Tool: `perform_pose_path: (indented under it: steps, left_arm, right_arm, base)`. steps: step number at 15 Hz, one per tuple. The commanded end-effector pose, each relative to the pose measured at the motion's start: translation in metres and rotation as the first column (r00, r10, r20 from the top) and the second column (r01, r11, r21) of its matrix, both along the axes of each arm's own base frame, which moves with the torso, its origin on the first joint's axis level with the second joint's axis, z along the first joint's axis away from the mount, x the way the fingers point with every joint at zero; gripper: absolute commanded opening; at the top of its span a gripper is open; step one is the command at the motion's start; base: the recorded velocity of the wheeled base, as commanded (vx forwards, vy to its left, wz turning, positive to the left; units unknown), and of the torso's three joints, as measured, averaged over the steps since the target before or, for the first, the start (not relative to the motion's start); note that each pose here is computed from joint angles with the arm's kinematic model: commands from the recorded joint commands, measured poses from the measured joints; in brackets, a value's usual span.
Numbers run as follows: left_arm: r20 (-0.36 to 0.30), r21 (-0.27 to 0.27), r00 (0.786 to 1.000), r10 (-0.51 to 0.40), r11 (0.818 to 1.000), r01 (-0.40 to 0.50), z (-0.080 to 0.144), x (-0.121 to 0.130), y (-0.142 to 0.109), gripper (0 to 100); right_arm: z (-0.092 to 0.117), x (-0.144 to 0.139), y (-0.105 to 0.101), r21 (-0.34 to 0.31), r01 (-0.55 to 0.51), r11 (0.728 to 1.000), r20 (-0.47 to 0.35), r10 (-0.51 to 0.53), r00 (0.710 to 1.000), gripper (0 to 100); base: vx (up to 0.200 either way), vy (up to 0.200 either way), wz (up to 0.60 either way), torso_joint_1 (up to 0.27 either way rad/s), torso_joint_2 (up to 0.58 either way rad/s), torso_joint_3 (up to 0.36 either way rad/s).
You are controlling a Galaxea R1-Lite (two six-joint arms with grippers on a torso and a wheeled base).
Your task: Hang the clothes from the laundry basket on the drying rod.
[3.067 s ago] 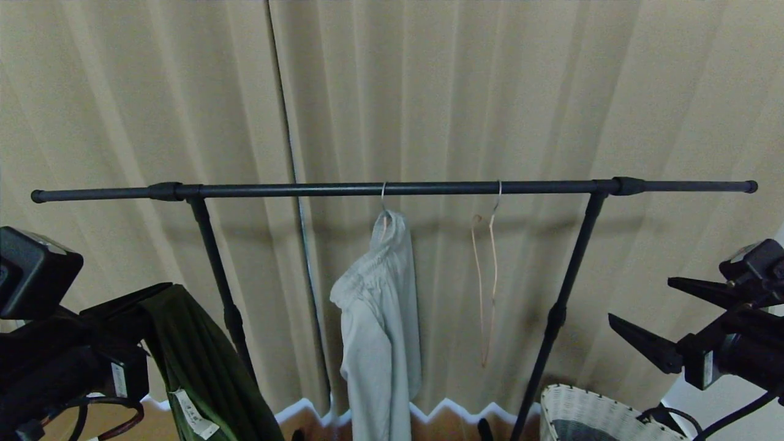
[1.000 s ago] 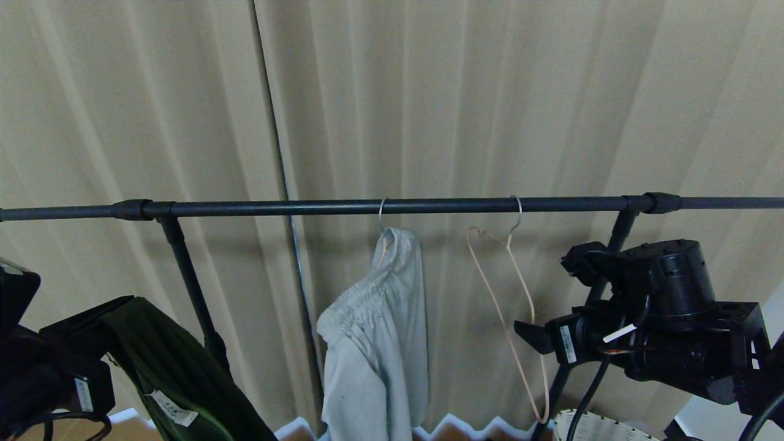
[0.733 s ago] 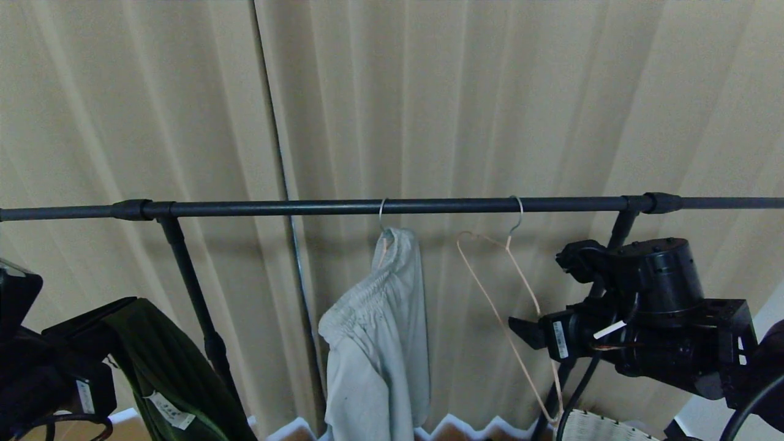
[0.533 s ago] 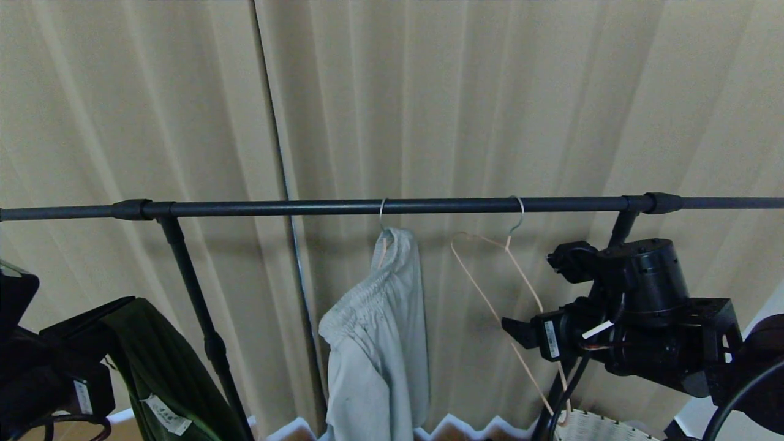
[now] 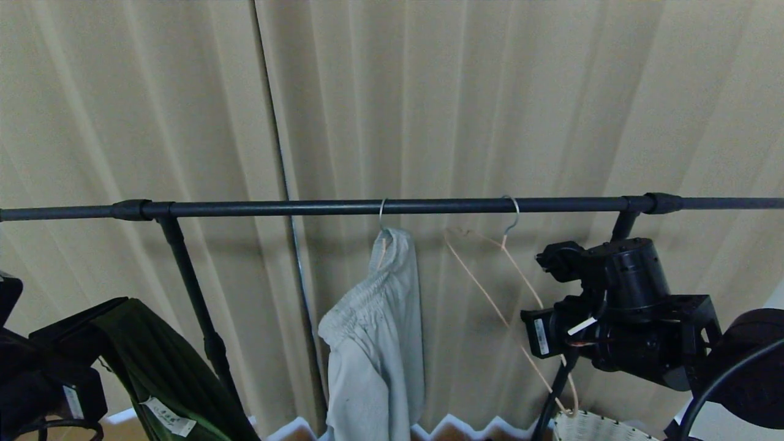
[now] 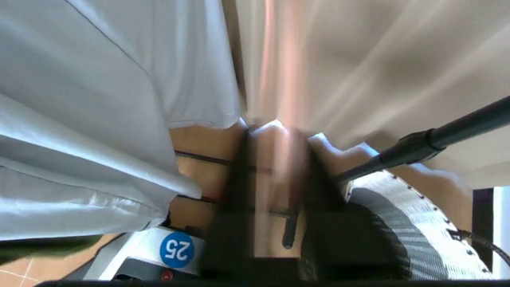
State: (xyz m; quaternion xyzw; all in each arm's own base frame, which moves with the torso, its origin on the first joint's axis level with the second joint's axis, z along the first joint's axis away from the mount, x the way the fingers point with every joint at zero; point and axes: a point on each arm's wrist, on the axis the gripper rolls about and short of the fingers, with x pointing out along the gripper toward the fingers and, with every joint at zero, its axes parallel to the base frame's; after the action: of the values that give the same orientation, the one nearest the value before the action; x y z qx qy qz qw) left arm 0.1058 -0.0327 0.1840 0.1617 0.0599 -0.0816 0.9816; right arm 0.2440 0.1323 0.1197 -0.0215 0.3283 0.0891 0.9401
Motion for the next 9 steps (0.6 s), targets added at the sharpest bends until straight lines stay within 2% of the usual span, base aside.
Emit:
perform_pose_path:
  steps: [1,7,9]
  left_arm:
    - [0.004,-0.001,1.0,0.001,1.0,-0.001,0.0,-0.002,0.001,0]
    - [0.0,0.001,1.0,-0.002,1.0,0.002,-0.002,-0.003,0.001,0]
    - [-0.01,-0.002,0.999,-0.046,0.999,0.046,-0.005,-0.004,-0.001,0]
  right_arm:
    - [0.002,-0.001,-0.001,0.002,0.0,1.0,0.005,-0.001,1.0,0]
    - [0.024,-0.013,-0.008,0.027,0.023,0.999,0.083,-0.025,0.996,0]
    - [0.038,-0.021,-0.012,0.057,0.022,0.998,0.128,-0.029,0.991,0]
  base:
    - [0.0,0.0,0.0,0.0,0.0,0.0]
    - [0.0,0.0,0.0,0.0,0.0,0.0]
    - [0.0,0.0,0.0,0.0,0.0,0.0]
